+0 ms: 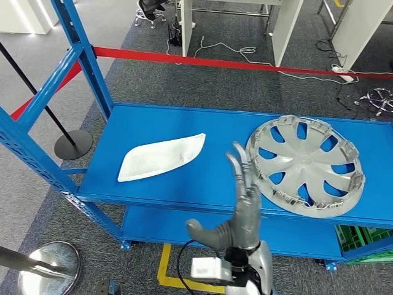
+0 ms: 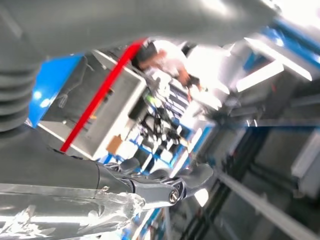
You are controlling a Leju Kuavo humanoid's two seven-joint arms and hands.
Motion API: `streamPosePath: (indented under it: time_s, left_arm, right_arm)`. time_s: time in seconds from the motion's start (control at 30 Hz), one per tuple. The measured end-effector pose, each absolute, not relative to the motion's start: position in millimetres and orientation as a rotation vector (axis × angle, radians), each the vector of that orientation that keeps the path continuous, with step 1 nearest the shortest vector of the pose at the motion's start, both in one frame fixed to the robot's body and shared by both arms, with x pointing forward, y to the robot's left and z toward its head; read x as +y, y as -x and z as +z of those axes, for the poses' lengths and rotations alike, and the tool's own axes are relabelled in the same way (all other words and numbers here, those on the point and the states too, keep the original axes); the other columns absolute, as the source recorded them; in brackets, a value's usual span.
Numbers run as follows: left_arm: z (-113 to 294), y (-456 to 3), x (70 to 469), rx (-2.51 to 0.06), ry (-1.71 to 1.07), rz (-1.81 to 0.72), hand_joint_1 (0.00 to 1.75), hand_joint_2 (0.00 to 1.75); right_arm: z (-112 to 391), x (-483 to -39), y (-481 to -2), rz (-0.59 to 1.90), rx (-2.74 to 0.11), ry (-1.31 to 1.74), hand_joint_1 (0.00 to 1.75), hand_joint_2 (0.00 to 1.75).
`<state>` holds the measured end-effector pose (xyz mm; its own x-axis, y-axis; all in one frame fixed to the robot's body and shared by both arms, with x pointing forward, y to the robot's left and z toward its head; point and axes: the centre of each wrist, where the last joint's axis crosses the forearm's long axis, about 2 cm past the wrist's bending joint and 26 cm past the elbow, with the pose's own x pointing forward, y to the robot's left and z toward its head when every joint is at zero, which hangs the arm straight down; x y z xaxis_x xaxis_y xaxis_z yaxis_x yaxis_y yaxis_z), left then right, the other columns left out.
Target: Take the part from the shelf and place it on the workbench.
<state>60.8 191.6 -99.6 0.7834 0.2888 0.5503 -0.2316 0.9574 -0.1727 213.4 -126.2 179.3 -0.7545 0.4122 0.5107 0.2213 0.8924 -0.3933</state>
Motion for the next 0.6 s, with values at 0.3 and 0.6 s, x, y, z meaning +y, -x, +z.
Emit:
streamPosePath:
  time_s: [0.3,0.6]
  left_arm:
    - [-97,-62,182,-0.588,0.133,0.259,0.00,0.00]
    - [-97,-63,181,-0.588,0.142,0.251,0.00,0.00]
  right_arm:
    - [166,-134,-260,0.769,-2.228,0.550,0.00,1.75]
    - [158,-144,-286,0.913,-2.108,0.597,0.00,1.75]
